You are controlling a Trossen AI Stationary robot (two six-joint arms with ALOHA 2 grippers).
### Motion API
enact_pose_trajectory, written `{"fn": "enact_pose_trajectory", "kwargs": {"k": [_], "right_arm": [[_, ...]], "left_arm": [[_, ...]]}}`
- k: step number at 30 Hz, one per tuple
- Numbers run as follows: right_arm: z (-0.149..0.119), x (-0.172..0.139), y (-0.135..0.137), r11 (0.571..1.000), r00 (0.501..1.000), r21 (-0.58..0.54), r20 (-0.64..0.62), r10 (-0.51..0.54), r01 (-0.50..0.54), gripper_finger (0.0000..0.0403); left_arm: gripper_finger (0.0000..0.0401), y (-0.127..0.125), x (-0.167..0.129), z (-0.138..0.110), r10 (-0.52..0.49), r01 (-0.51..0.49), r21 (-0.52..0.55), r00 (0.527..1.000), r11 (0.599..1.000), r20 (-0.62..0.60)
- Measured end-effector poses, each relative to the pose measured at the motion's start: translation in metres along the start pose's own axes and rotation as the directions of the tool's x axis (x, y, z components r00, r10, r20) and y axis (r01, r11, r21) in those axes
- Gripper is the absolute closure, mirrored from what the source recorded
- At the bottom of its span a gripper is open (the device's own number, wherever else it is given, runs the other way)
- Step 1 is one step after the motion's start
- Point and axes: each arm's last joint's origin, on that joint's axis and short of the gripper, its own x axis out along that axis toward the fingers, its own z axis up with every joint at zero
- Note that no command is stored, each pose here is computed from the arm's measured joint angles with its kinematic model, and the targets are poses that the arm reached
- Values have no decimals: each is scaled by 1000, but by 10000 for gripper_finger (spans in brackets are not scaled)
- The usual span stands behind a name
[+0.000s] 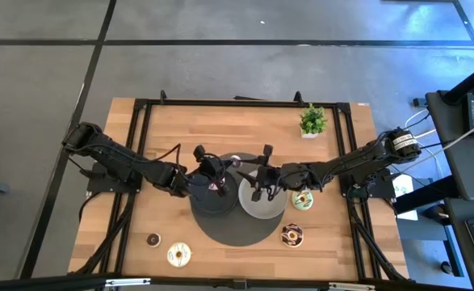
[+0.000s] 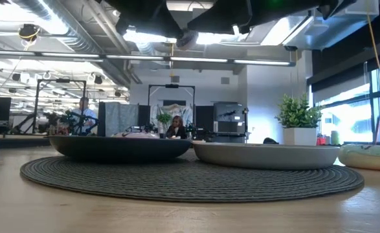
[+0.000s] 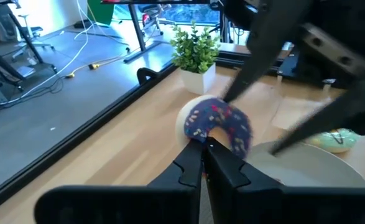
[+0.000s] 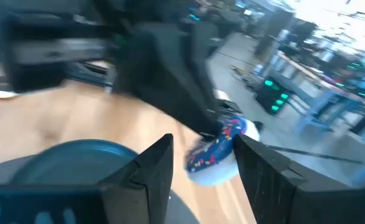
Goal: Pick & Place donuts
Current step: Put the small blue donut on the gray plate
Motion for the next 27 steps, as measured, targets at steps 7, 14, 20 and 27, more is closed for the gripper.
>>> {"fn": "enact_pose_trajectory", "kwargs": {"k": [7, 14, 20, 27], "right_arm": [[0, 0, -1, 1000, 1000, 2, -9, -26, 26, 229], [-1, 1, -2, 998, 999, 52, -11, -33, 33, 272], [-1, 1, -3, 997, 998, 44, -20, -56, 57, 336], [-2, 1, -3, 997, 997, 20, -32, -74, 74, 391]], "left_arm": [[394, -1, 0, 1, -14, 14, -3, 1000, 1000, 8], [395, -1, 0, 1, -14, 14, 11, 1000, 1000, 8], [394, -1, 0, 1, -23, 23, 12, 1000, 1000, 5], [389, -2, 0, 1, -32, 32, 23, 999, 999, 3]]}}
